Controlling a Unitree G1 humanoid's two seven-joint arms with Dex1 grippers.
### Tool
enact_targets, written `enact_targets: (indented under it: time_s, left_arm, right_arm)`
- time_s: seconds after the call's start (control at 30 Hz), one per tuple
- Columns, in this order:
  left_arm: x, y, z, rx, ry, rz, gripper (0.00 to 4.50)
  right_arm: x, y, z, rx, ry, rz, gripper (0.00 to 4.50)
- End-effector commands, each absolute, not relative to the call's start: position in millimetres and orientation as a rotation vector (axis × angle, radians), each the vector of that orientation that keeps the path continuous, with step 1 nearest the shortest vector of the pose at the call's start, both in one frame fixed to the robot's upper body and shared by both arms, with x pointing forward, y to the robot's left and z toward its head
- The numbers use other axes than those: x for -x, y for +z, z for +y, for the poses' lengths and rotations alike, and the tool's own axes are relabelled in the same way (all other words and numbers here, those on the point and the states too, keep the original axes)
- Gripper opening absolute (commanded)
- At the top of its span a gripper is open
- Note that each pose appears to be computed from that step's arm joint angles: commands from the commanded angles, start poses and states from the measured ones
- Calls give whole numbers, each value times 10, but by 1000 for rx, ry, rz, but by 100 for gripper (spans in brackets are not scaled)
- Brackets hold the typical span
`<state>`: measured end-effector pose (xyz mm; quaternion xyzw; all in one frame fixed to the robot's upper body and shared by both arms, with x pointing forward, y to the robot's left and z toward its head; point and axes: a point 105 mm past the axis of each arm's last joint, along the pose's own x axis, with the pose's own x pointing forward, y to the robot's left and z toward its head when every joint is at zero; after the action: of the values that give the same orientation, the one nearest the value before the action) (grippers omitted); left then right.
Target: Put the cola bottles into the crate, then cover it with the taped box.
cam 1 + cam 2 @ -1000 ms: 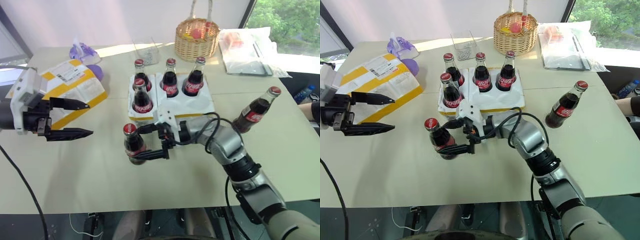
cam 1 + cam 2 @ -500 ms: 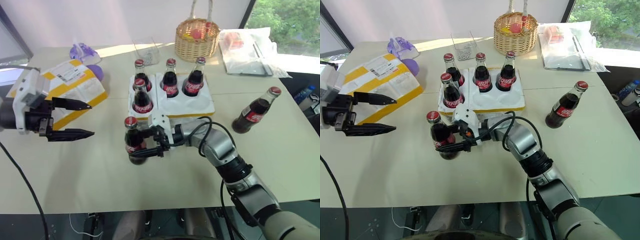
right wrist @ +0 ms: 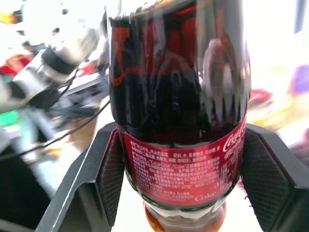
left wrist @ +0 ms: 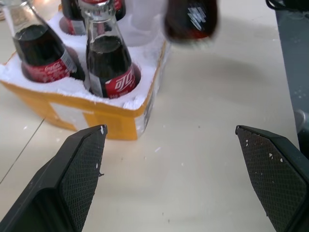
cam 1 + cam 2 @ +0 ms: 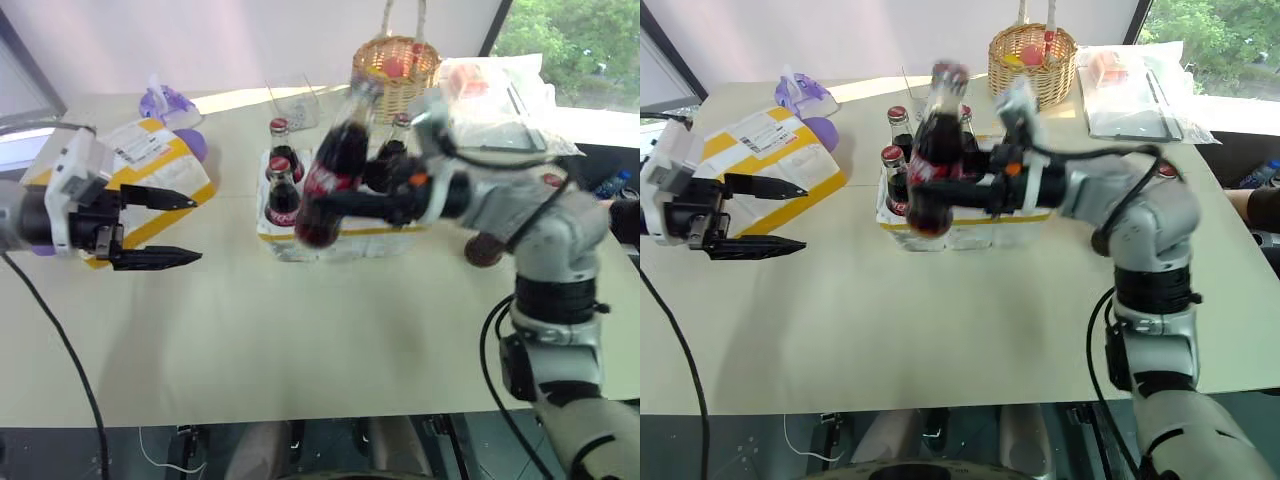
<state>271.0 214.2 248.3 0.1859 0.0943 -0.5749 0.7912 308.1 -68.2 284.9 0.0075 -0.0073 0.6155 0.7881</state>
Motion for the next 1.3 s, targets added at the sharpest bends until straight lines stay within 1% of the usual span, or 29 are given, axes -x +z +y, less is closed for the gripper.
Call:
enact_targets:
  time_s: [0.03, 0.1, 0.17, 0.3, 0.43, 0.6, 0.67, 0.77, 1.03, 1.3]
  left_arm:
    - [-2727, 2549, 2127, -435, -1236, 174, 450]
    - [-2740, 2553, 2126, -437, -1236, 172, 450]
    - [-2748, 2570, 2117, -438, -1237, 166, 450]
    - [-2739, 2599, 2080, -442, -1248, 155, 450]
    - [-2740, 2604, 2075, -446, -1249, 153, 450]
    - [-2756, 2608, 2052, -447, -1250, 145, 450]
    - [-2761, 2607, 2039, -446, -1252, 142, 450]
    - [-2775, 2608, 2030, -446, -1254, 138, 450]
    - [-2804, 2603, 2020, -450, -1252, 132, 450]
    - [-2799, 2622, 2023, -452, -1247, 125, 450]
  right_arm:
    - [-3236, 2979, -799, 91, 1220, -98, 274]
    - [-3454, 2853, -848, 155, 1110, -74, 274]
    - [-3575, 2736, -862, 203, 1056, -54, 274]
    - [-3673, 2480, -800, 241, 1045, -21, 274]
    - [-3736, 2318, -747, 218, 1037, 9, 274]
    - [-3874, 2008, -764, 190, 974, 99, 274]
    - [-3904, 1930, -781, 187, 955, 122, 274]
    - [-3909, 1926, -772, 183, 948, 115, 274]
    - [-3821, 2118, -640, 153, 994, 61, 274]
    - [-3745, 2144, -594, 151, 1028, 65, 274]
